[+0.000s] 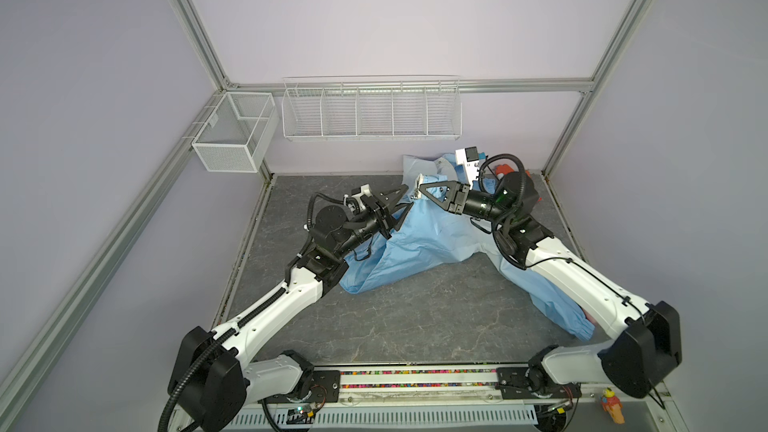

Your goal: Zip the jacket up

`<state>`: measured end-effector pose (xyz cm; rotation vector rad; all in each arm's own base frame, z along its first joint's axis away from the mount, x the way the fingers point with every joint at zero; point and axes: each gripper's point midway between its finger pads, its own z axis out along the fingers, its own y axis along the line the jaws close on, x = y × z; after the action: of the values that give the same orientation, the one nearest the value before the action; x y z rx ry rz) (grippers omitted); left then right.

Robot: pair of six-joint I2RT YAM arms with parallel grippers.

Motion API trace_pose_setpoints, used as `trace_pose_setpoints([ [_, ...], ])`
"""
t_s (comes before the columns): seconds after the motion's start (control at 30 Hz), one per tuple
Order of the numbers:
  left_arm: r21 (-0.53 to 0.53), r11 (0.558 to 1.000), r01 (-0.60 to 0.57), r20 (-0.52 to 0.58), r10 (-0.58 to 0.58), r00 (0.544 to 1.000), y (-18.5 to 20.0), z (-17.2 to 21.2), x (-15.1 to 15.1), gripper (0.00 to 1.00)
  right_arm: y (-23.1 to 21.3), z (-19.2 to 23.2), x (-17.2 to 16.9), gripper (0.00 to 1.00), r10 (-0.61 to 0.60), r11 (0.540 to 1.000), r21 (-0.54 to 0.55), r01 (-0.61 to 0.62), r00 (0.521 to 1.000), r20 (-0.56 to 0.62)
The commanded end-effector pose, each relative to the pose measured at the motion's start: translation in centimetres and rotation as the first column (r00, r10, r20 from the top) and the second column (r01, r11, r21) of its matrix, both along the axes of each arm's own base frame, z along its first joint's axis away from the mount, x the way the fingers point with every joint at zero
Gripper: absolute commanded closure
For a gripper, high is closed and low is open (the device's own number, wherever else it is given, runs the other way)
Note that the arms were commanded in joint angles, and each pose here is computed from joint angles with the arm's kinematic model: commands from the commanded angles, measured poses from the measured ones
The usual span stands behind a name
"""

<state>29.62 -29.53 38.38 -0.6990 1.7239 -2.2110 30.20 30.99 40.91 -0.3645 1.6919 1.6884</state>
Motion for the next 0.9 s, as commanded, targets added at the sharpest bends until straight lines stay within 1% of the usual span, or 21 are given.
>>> trace_pose_setpoints([
  [0.0,-0.076,0.997,-0.002,0.055,0.006,0.998,0.0,3.1,0.0,0.59,-0.2,1.7,-1.6,0.93,0.015,1.000,0.026,-0.017,0.996,0.085],
  [0.27,-0.097,0.995,0.021,0.078,-0.014,0.997,-0.7,3.9,-0.2,0.80,-0.2,1.0,-1.3,0.93,0.000,1.000,0.011,0.000,0.997,0.071],
  [0.33,-0.096,0.995,0.020,0.072,-0.013,0.997,-0.6,3.7,-0.2,0.90,-0.3,0.9,-1.1,0.93,-0.013,1.000,0.011,0.012,0.998,0.066],
  [0.4,-0.096,0.995,0.019,0.067,-0.013,0.998,-0.5,3.5,-0.4,0.95,-0.5,0.8,-0.6,0.93,-0.036,0.999,0.011,0.036,0.998,0.055],
  [0.53,-0.066,0.998,0.018,0.048,-0.015,0.999,-0.2,2.5,-0.8,1.00,-1.4,0.7,0.7,0.93,-0.100,0.995,0.020,0.100,0.995,0.014],
  [0.63,-0.031,0.999,0.023,0.043,-0.021,0.999,-0.3,1.7,-1.0,1.00,-1.9,0.9,1.4,0.93,-0.129,0.991,0.031,0.130,0.991,-0.019],
  [0.87,0.080,0.995,0.057,0.083,-0.064,0.995,-0.7,1.2,-2.0,1.00,-2.5,1.6,2.2,0.93,-0.179,0.982,0.050,0.184,0.980,-0.088],
])
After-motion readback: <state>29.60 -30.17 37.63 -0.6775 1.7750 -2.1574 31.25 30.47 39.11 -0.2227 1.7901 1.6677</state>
